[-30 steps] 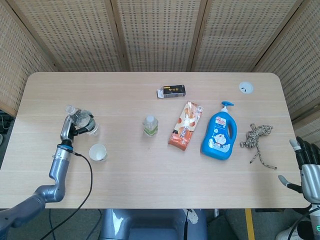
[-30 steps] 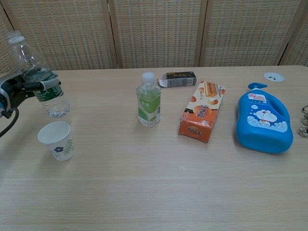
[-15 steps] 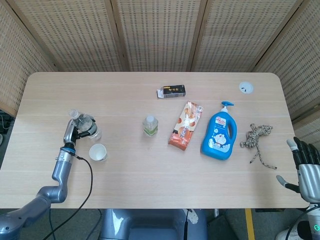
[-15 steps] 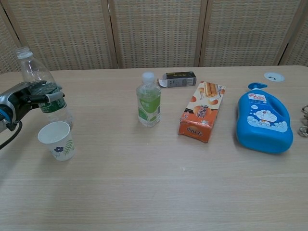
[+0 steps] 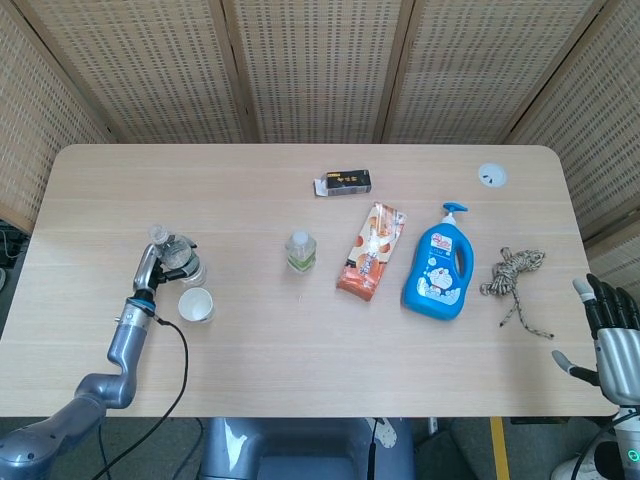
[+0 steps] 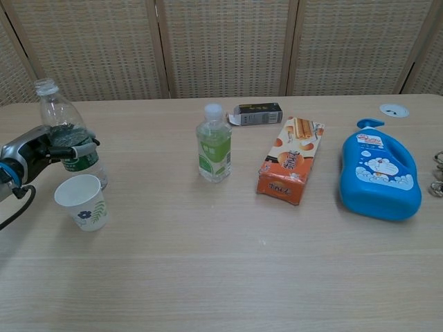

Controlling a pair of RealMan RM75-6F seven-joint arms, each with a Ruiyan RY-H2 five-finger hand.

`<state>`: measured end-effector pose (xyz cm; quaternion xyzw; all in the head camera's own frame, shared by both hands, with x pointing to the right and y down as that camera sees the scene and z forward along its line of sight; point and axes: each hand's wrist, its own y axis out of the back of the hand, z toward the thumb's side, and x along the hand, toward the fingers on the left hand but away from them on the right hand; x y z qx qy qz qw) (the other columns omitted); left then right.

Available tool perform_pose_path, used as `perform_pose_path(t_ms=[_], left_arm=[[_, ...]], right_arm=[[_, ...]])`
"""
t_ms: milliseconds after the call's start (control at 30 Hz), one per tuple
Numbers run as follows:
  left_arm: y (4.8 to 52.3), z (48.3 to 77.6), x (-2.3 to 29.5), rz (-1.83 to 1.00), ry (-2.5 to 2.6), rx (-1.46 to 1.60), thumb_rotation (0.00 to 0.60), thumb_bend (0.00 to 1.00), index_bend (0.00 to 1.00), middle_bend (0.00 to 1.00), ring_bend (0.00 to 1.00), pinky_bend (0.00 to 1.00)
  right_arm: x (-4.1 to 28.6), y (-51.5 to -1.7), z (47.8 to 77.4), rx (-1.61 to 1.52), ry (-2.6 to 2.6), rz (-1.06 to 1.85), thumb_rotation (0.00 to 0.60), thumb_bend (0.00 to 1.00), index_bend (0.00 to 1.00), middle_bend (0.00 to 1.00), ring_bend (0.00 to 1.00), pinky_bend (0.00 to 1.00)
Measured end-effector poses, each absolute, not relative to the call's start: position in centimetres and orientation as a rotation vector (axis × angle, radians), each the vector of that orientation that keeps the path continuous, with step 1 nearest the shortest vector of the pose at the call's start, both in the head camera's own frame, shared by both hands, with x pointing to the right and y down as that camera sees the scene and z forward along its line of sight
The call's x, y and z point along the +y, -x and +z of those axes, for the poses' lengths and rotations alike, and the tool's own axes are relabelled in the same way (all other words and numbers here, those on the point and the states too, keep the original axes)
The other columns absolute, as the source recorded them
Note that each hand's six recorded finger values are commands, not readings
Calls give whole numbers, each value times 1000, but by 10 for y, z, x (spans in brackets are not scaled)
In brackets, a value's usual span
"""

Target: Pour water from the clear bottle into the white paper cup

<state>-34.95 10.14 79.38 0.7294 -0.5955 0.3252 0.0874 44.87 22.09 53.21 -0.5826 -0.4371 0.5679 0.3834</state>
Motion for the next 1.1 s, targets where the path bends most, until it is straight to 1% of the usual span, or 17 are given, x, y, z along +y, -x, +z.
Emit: perform_pose_path(t_ms=[67,300,367,400,500,567,667,867,1100], left_arm=[[350,794,102,969,-2178,-1773,600,349,256,265,238,220],[351,793,104,965,-2187,-1773,600,277,82,208,178,180],[352,793,104,961,-2187,-1773,600,235,23,171,139,150],[353,793,105,962,-2190,-1771,600,224,11,156,124,139],[356,791,105,961,-2193,-1769,600,205,0,102,70,98],[358,789,105,953,-2194,-1770,600,204,0,57,30,50],[363,787,107,974,-2222,-1738,600,198,0,4,0,3],[377,778,109,1056,-2291,-1630,600,170,0,0,0,0],[405,749,103,1141,-2346,-1555,600,159,0,0,0,0]], right_arm=[[221,-449,532,-1114,1485,1447,600,0,0,0,0,0],[221,-449,532,-1116,1486,1446,600,0,0,0,0,0],[221,-449,531,-1117,1486,1444,600,0,0,0,0,0],[221,-449,531,-1118,1486,1443,600,0,0,0,0,0],[221,-449,530,-1119,1487,1441,600,0,0,0,0,0],[221,-449,530,-1121,1485,1439,600,0,0,0,0,0],[222,-449,528,-1123,1485,1436,600,0,0,0,0,0],[222,-448,526,-1126,1483,1427,600,0,0,0,0,0],[224,-447,522,-1129,1482,1412,600,0,0,0,0,0]])
